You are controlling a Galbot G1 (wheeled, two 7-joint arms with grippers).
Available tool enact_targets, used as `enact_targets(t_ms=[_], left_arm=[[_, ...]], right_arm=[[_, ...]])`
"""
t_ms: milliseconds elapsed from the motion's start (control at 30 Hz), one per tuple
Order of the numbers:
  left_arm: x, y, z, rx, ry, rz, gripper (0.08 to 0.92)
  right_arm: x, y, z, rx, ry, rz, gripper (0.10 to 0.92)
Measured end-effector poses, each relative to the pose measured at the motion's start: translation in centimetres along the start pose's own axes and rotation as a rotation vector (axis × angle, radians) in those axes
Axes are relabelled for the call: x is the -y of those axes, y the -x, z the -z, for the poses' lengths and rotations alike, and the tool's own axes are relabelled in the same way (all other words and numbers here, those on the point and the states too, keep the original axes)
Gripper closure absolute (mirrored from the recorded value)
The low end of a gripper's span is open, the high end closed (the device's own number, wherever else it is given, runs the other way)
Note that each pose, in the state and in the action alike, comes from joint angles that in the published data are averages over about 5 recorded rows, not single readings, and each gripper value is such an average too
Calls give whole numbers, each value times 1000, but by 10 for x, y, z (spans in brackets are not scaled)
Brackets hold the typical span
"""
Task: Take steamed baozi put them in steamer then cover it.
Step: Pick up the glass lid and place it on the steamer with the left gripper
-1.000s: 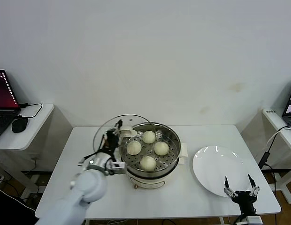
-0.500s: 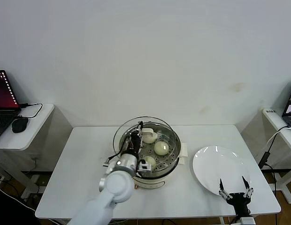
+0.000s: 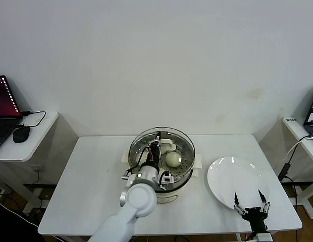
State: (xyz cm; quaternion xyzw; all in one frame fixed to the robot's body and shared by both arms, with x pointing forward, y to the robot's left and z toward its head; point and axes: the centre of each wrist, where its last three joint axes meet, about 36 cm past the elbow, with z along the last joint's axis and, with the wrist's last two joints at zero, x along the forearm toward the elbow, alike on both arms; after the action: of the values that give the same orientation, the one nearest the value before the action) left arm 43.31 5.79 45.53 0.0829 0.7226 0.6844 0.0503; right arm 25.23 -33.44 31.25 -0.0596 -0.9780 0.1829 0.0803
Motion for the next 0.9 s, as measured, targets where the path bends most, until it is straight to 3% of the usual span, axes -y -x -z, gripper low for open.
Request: enact_targets(t_ms=[900], left_arm=[[21,5,6,-14,15,-39,847]], right_arm=[[0,1,-3,-1,-6,11,200]])
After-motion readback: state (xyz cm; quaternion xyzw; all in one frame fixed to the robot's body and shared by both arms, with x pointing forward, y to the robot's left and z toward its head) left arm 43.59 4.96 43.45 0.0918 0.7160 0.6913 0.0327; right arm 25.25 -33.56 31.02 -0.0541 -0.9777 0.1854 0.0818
